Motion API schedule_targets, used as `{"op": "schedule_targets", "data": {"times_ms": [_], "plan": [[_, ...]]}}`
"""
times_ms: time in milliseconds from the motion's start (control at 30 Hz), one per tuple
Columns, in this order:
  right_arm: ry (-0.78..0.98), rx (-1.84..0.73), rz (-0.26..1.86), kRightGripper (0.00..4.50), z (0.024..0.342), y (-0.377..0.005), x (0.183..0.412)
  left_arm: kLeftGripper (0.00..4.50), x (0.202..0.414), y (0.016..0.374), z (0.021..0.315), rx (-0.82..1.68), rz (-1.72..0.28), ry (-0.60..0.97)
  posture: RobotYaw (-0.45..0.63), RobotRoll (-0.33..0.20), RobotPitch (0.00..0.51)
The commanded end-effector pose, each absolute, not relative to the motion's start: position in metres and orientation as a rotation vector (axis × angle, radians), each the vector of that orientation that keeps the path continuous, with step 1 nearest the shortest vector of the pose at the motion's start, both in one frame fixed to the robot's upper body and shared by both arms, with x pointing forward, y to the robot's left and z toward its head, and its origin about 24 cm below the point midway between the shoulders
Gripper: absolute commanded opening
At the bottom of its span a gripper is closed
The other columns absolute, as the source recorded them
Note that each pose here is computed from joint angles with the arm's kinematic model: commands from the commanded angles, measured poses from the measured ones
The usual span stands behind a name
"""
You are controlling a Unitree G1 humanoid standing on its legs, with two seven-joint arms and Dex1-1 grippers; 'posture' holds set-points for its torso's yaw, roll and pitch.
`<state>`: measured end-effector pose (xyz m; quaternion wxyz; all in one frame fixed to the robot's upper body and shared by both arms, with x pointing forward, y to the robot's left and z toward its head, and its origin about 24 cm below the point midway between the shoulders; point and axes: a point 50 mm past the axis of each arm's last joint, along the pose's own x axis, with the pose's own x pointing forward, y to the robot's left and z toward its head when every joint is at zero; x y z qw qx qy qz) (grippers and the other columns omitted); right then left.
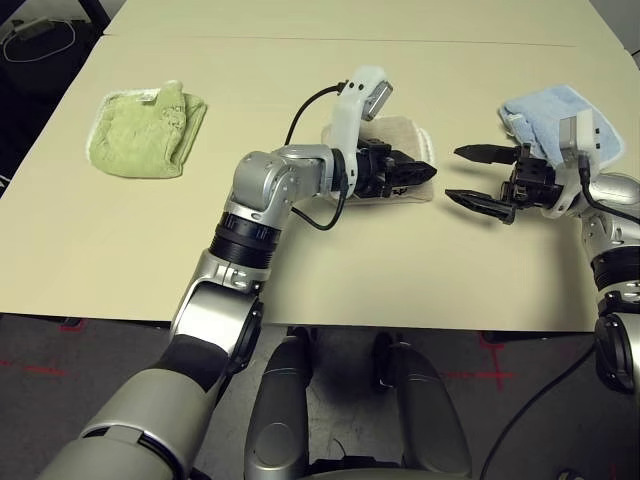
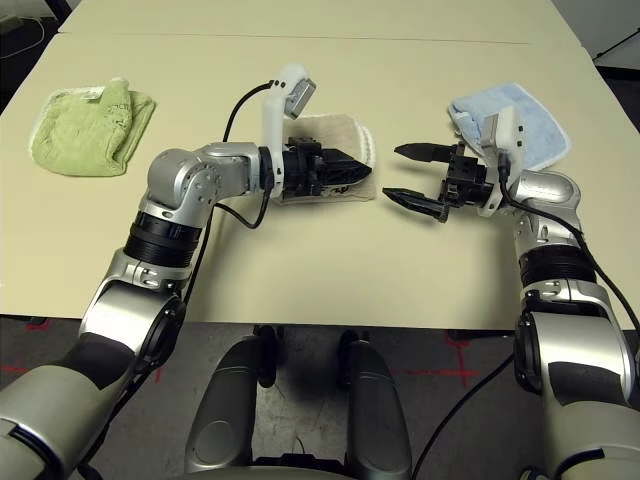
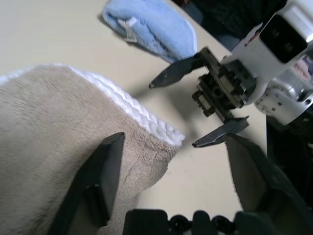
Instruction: Fold the towel and set it aside.
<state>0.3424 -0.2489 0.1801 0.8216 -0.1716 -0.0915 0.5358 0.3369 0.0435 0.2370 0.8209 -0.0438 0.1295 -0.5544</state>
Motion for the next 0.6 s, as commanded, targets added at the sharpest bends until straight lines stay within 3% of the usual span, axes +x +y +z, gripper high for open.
{"op": "schedule_targets", "data": {"times_ms": [33,200,300,600], "plan": [[-0.186,-0.363,1.133,4.5,0.18,-0.253,0.342,4.45,0.331,0.05,0.256,-0.099,-1.213,0.234,0.08,0.0,0.233],[-0.21,-0.322,1.12,4.5,0.185,-0.254,0.343,4.45,0.335,0.084,0.265,-0.05,-1.157,0.156,0.07,0.0,0.229],[-0.227,-0.302,1.112,4.5,0.186,-0.253,0.343,4.45,0.336,0.106,0.264,-0.008,-1.179,-0.016,0.07,0.0,0.228],[-0.219,-0.232,1.106,4.5,0.184,-0.253,0.342,4.45,0.347,0.141,0.227,0.094,-1.076,-0.11,0.07,0.0,0.232]]}}
